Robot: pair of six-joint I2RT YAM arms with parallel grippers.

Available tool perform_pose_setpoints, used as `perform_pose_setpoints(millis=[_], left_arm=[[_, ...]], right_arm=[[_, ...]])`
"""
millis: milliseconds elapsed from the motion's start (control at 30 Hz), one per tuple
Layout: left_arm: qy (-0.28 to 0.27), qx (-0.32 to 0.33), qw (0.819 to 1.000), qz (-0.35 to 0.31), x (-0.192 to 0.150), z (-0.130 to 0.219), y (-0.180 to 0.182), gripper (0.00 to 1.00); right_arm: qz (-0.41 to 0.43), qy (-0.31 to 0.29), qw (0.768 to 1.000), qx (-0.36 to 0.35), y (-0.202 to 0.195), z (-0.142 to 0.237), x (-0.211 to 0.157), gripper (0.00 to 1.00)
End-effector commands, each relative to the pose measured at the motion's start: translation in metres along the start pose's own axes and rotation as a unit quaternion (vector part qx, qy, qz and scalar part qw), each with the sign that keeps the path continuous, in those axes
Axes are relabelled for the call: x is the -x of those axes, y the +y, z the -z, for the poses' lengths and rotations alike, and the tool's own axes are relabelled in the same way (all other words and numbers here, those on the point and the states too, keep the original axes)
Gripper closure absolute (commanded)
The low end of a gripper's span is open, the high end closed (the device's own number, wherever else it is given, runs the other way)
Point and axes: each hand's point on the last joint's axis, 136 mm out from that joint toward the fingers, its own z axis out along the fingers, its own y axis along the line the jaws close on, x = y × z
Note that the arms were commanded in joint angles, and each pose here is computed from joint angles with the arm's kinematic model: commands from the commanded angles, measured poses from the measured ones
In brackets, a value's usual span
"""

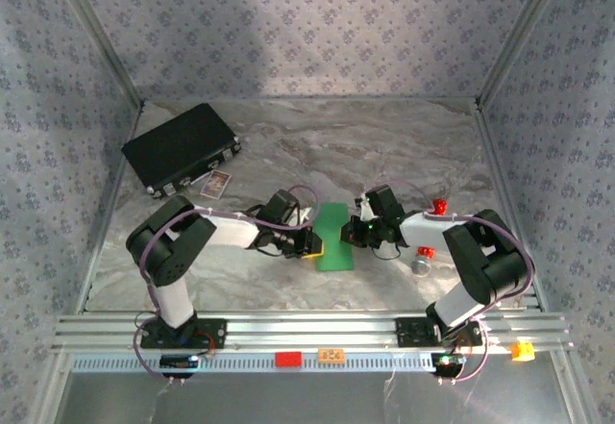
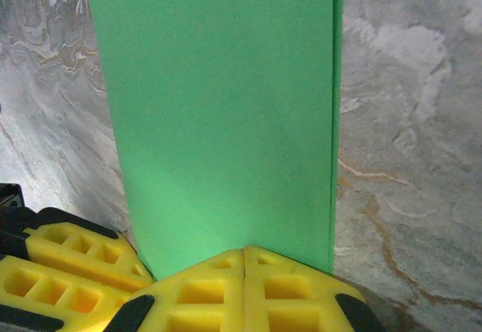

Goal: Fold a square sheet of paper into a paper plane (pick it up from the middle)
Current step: First fold the square sheet of paper in half at the center of the table.

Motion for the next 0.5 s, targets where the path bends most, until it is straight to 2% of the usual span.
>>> perform_pose_setpoints(millis=[0, 300, 467], left_arm=[[-0.012, -0.001, 1.0, -0.001, 0.011, 0.013, -0.012, 0.85], [-0.007, -0.002, 1.0, 0.005, 0.031, 0.0, -0.008, 0.85], [0.003, 0.046, 0.999, 0.029, 0.024, -0.005, 0.018, 0.86]], right_arm=[[-0.06, 0.059, 0.989, -0.125, -0.067, -0.001, -0.045, 1.0], [-0.061, 0.057, 0.988, -0.126, -0.068, 0.001, -0.047, 1.0], [-0.062, 0.056, 0.988, -0.127, -0.068, 0.001, -0.047, 1.0]])
